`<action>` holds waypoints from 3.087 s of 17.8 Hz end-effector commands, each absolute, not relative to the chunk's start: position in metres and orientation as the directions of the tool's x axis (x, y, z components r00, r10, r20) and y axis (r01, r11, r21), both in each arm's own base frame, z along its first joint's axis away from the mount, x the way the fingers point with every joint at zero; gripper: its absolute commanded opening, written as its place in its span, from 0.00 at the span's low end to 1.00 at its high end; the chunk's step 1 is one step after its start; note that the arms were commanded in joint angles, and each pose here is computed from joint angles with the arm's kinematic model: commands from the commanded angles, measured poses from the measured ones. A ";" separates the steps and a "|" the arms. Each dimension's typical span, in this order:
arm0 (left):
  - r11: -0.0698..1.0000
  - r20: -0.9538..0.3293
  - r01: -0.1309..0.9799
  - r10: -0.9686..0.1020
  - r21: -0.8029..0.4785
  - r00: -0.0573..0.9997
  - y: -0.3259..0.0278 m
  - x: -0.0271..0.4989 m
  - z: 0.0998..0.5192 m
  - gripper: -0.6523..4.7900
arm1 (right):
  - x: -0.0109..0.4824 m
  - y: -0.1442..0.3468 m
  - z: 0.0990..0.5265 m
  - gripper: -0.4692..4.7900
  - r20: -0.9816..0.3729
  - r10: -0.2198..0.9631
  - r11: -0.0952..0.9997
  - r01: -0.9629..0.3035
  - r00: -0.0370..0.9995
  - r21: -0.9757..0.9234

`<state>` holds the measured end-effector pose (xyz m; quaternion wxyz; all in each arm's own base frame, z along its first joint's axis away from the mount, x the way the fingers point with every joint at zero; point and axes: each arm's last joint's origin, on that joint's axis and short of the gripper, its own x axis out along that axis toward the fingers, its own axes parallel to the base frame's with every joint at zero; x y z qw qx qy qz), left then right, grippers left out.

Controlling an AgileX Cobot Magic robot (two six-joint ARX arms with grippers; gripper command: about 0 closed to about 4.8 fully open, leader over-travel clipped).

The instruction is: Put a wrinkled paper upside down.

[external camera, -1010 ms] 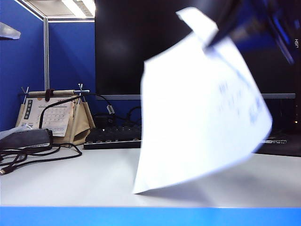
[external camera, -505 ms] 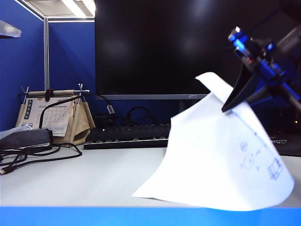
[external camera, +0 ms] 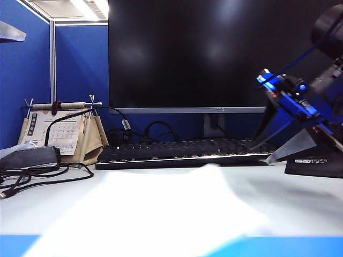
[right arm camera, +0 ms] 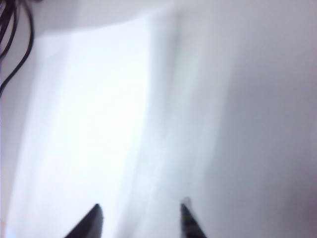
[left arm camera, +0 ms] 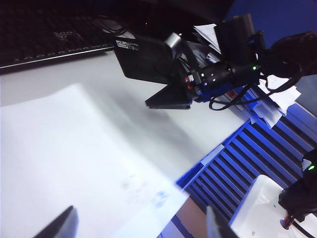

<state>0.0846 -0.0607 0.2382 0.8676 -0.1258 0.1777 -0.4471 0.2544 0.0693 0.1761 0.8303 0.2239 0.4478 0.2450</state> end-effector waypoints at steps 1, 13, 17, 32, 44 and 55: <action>0.562 -0.178 0.740 -0.825 -0.370 0.537 -0.061 0.084 0.241 0.75 | 0.257 0.061 0.178 0.48 -0.625 0.594 0.784 -0.191 0.507 0.590; 0.695 -0.098 0.665 -0.708 -0.274 0.699 -0.057 0.089 0.250 0.49 | 0.152 0.032 0.298 0.38 -0.172 0.367 0.912 -0.317 0.914 0.260; 0.877 -0.165 0.467 -0.480 -0.116 0.861 -0.051 0.094 0.244 0.44 | 0.093 0.017 0.314 0.38 -0.025 0.195 0.979 -0.193 0.980 0.066; 0.937 -0.414 0.320 -0.348 -0.136 0.842 -0.049 0.098 0.149 0.44 | 0.084 0.013 0.182 0.31 -0.177 0.104 0.979 -0.070 0.979 0.191; 0.952 -0.414 0.291 -0.303 -0.093 0.858 -0.048 0.098 0.129 0.11 | 0.091 0.015 0.149 0.09 -0.276 0.128 0.979 -0.077 0.953 0.186; 0.951 -0.417 0.294 -0.305 -0.093 0.856 -0.048 0.098 0.128 0.11 | 0.091 0.015 0.149 0.09 -0.273 0.123 0.980 -0.073 0.954 0.187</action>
